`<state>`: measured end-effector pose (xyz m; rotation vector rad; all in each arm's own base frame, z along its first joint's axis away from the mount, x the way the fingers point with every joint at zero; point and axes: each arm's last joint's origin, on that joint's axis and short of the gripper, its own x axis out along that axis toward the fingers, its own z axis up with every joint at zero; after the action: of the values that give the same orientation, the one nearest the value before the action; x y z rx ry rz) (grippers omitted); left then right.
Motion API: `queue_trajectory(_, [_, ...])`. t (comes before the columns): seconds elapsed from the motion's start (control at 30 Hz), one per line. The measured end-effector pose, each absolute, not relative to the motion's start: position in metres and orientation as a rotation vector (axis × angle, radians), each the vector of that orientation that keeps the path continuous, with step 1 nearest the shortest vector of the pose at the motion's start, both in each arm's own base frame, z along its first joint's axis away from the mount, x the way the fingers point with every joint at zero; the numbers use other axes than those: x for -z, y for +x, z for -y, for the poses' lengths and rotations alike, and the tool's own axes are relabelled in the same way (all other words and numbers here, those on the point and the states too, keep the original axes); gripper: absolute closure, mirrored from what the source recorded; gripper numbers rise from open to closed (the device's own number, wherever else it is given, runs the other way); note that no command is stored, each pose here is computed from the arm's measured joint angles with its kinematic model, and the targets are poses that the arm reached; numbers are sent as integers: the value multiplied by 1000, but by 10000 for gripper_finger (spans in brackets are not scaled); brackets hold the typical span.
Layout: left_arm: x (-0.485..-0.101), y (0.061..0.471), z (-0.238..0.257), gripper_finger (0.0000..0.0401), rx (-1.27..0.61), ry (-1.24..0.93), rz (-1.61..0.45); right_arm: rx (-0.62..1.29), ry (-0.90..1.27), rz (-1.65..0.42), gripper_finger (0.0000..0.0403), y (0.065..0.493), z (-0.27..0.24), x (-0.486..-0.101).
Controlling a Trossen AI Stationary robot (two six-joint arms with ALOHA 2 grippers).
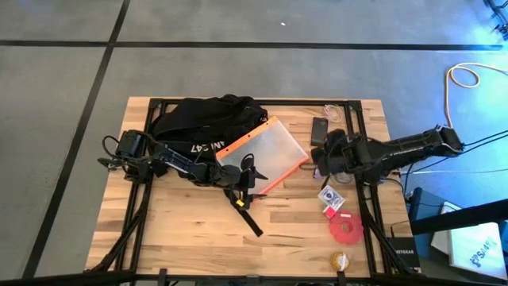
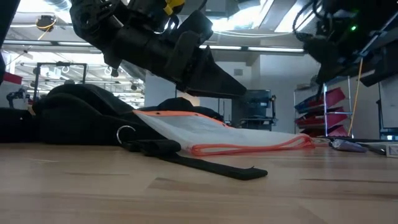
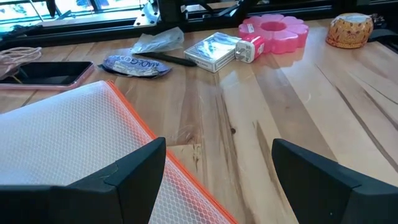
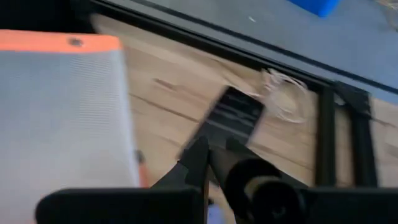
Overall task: Unpack backpack
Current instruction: Move the bottom black pen to the top right of the table
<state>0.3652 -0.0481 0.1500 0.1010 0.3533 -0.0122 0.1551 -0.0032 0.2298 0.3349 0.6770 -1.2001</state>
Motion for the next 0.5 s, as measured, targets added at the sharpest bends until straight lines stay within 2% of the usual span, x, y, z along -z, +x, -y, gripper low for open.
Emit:
queue_trajectory(0.3, [-150, 365, 48, 123, 14, 113, -354, 1328, 338, -983, 384, 158, 57, -215])
queue_trajectory(0.5, [-150, 365, 48, 123, 13, 109, -356, 1358, 310, -1112, 384, 167, 87, -197])
